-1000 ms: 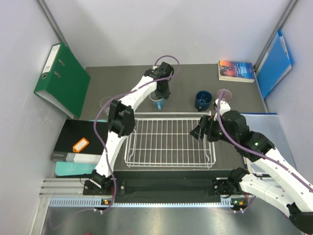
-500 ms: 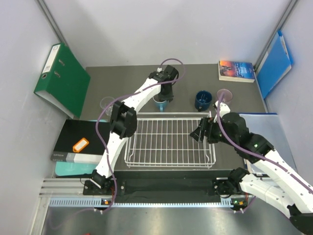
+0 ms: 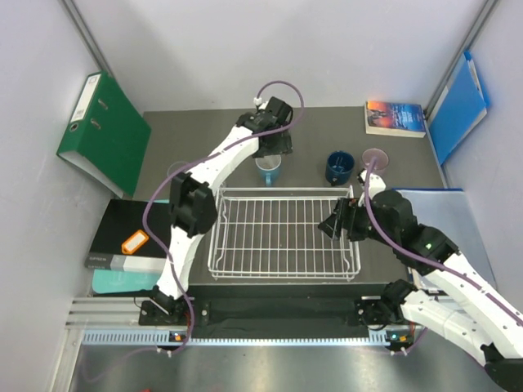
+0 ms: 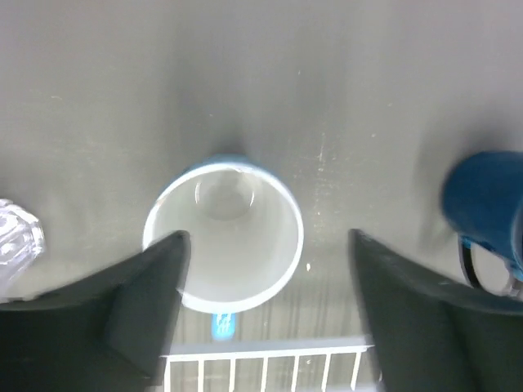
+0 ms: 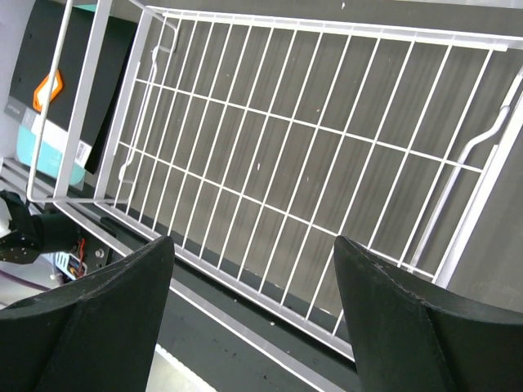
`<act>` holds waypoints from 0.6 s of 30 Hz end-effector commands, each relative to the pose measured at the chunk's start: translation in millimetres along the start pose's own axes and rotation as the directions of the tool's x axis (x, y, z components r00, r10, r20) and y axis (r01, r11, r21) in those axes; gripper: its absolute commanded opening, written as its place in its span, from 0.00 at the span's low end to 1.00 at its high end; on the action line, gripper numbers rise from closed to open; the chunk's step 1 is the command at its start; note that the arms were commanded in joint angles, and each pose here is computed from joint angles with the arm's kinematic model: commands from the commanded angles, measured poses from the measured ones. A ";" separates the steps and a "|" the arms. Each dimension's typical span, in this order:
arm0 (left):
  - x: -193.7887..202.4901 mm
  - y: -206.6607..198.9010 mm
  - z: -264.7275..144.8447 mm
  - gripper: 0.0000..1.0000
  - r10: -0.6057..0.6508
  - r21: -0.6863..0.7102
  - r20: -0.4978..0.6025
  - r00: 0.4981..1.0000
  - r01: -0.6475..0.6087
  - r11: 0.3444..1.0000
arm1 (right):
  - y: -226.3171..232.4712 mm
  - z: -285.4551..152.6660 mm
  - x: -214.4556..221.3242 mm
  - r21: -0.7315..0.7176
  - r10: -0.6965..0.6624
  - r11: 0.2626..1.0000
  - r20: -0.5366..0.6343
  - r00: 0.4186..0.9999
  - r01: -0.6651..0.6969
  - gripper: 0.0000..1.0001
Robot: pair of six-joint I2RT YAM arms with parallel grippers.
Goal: Unload the cups from the dish rack
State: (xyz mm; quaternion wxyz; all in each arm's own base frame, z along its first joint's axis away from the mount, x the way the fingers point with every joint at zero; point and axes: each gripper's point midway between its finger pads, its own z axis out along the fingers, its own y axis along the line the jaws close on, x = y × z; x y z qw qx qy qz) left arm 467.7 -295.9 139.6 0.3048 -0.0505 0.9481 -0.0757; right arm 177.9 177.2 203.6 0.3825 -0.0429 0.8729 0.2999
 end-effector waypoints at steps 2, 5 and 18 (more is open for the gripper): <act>-74.7 -14.7 -104.8 0.99 -0.101 0.145 0.315 0.944 0.057 0.988 | 6.4 -9.3 -19.0 -0.017 -0.024 1.000 0.071 0.997 0.025 0.78; -74.4 -3.9 -138.3 0.99 -0.066 0.080 0.371 0.926 0.039 0.996 | 5.6 -11.8 -20.3 -0.011 -0.038 0.999 0.075 0.996 0.039 0.79; 65.1 80.6 -239.3 0.99 0.146 -0.211 0.383 0.912 -0.068 0.975 | 5.3 -12.0 -31.9 -0.001 -0.137 0.990 0.111 0.984 0.138 0.79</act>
